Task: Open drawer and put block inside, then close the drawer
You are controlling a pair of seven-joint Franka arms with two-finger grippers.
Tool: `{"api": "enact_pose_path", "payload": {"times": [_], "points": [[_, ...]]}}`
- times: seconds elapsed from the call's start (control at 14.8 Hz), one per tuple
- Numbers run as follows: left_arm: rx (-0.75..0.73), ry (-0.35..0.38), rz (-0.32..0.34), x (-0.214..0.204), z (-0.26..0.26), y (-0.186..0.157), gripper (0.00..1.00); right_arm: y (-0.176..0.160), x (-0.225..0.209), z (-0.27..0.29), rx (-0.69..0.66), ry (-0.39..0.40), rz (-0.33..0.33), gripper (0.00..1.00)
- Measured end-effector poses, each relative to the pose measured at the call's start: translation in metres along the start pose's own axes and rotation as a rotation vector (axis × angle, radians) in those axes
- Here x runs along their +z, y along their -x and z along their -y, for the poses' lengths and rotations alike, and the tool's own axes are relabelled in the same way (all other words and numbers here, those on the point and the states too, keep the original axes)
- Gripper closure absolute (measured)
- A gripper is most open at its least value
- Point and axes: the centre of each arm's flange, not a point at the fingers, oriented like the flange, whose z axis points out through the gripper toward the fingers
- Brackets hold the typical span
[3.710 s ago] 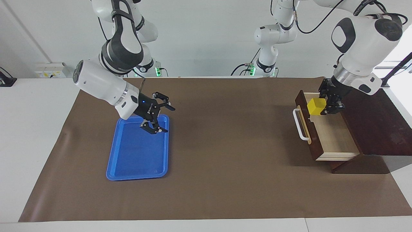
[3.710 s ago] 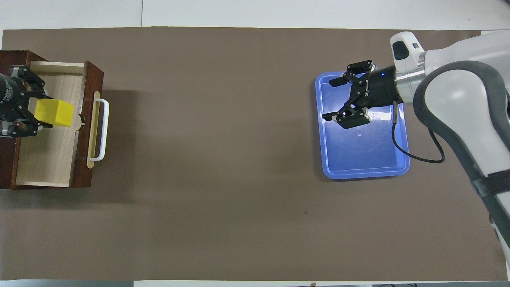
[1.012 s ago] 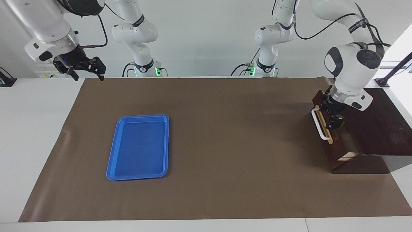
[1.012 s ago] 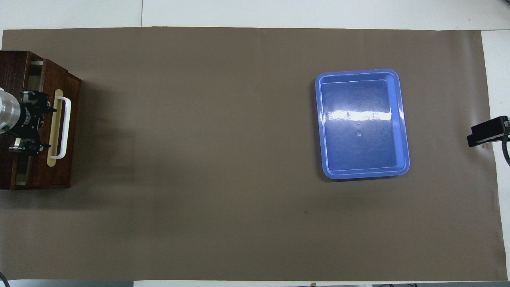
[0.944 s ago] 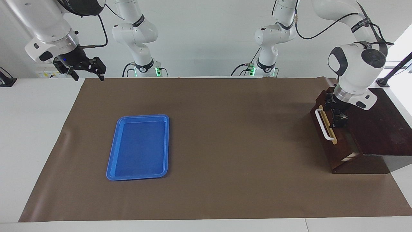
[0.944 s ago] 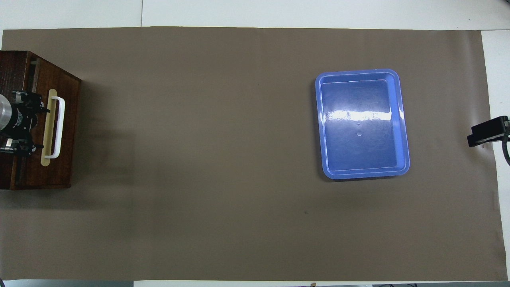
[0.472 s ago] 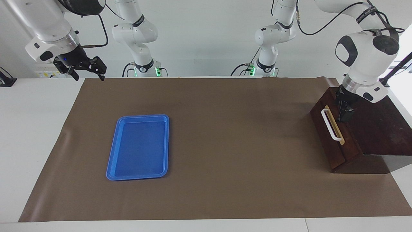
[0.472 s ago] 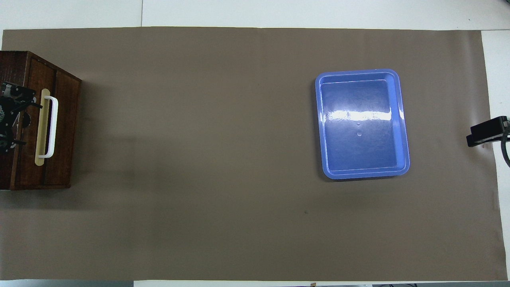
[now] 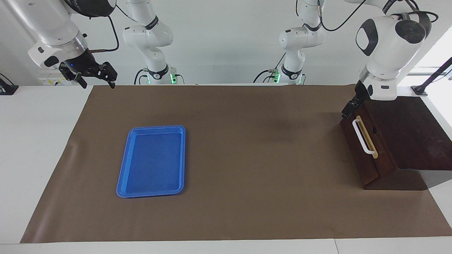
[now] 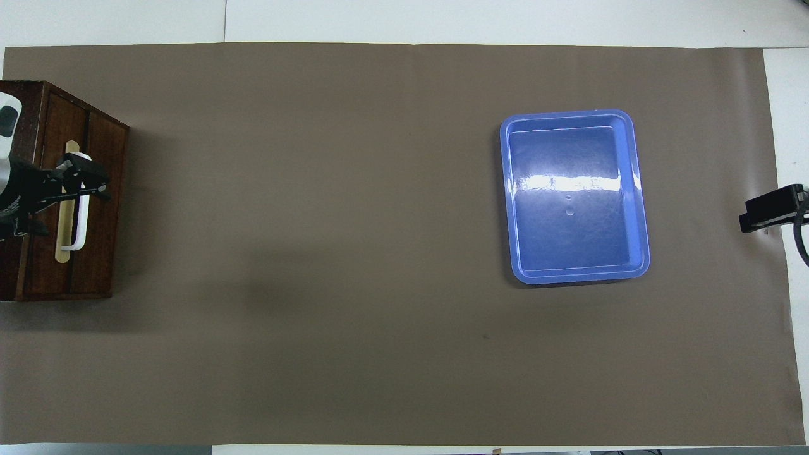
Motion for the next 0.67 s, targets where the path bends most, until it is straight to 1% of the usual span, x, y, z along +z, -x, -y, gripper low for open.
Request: {"api": "enact_pose_path", "payload": {"times": [0.13, 0.27, 0.34, 0.47, 0.67], "points": [[0.113, 0.004, 0.01, -0.012, 0.005, 0.009, 0.0, 0.0, 0.0, 0.0, 0.0, 0.0, -0.001, 0.0], [0.237, 0.003, 0.03, -0.016, 0.006, 0.016, 0.0, 0.0, 0.0, 0.0, -0.001, 0.0, -0.002, 0.0], [0.28, 0.014, 0.037, -0.017, 0.005, 0.017, 0.0, -0.001, -0.001, 0.001, -0.001, 0.001, -0.007, 0.0], [0.318, 0.029, 0.043, -0.017, 0.004, 0.018, 0.0, -0.002, -0.002, 0.001, -0.003, 0.002, -0.02, 0.0], [0.353, 0.028, 0.055, -0.016, -0.005, 0.021, 0.0, -0.002, -0.002, 0.001, -0.003, 0.002, -0.021, 0.0]]}}
